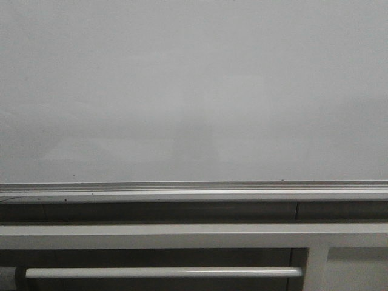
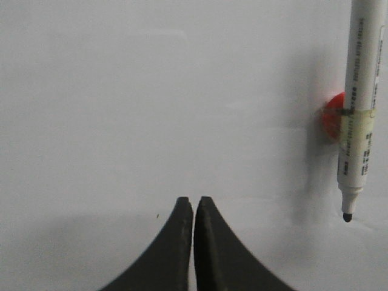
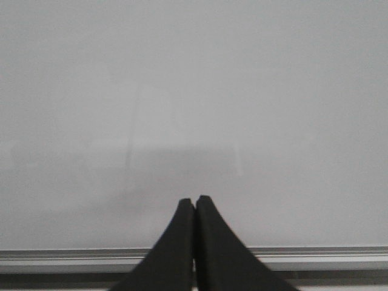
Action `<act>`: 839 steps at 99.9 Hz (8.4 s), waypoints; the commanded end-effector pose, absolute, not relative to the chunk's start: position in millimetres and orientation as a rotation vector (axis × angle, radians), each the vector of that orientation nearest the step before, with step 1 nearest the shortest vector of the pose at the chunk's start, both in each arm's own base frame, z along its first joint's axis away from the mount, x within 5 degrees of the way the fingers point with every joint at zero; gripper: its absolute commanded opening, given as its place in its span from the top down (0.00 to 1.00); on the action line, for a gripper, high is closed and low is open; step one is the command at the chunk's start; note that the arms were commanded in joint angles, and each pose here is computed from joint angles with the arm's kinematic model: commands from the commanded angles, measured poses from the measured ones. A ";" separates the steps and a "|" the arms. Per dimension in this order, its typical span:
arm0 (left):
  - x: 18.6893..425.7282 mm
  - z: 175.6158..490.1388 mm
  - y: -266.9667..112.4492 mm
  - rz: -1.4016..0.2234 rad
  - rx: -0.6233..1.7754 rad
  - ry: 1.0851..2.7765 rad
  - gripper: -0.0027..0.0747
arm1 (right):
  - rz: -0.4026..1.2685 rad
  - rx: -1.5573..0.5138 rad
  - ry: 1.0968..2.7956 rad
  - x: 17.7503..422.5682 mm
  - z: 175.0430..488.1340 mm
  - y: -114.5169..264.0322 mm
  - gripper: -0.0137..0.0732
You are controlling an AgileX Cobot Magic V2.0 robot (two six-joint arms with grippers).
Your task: Write number 1 on whiteboard
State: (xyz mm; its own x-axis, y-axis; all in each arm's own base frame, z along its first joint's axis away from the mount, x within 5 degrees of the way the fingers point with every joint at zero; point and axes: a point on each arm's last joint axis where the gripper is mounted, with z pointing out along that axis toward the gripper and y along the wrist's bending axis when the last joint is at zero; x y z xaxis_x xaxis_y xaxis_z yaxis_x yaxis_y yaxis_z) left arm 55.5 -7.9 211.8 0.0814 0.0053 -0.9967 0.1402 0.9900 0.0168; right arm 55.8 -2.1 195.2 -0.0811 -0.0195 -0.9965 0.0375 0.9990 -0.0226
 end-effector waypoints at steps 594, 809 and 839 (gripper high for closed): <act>122.2 324.4 -47.6 -0.496 0.251 1.798 0.53 | 0.452 0.260 1.842 100.0 304.8 15.5 0.33; 81.2 345.6 -87.9 -0.943 0.842 1.564 0.99 | 1.214 -0.393 1.588 75.6 340.4 76.4 0.33; 77.6 348.5 -91.8 -1.033 0.887 1.511 0.99 | 1.281 -0.553 1.521 88.5 376.9 84.7 0.33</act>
State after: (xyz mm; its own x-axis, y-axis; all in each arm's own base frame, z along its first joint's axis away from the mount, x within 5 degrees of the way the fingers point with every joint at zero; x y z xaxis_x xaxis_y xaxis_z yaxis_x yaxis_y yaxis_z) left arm 77.3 -89.0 332.3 -0.1828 0.1087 -0.9771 0.9078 0.4002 -0.1253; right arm 84.8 81.4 356.2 -0.3877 0.2153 -0.8963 -0.7998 0.4048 0.4432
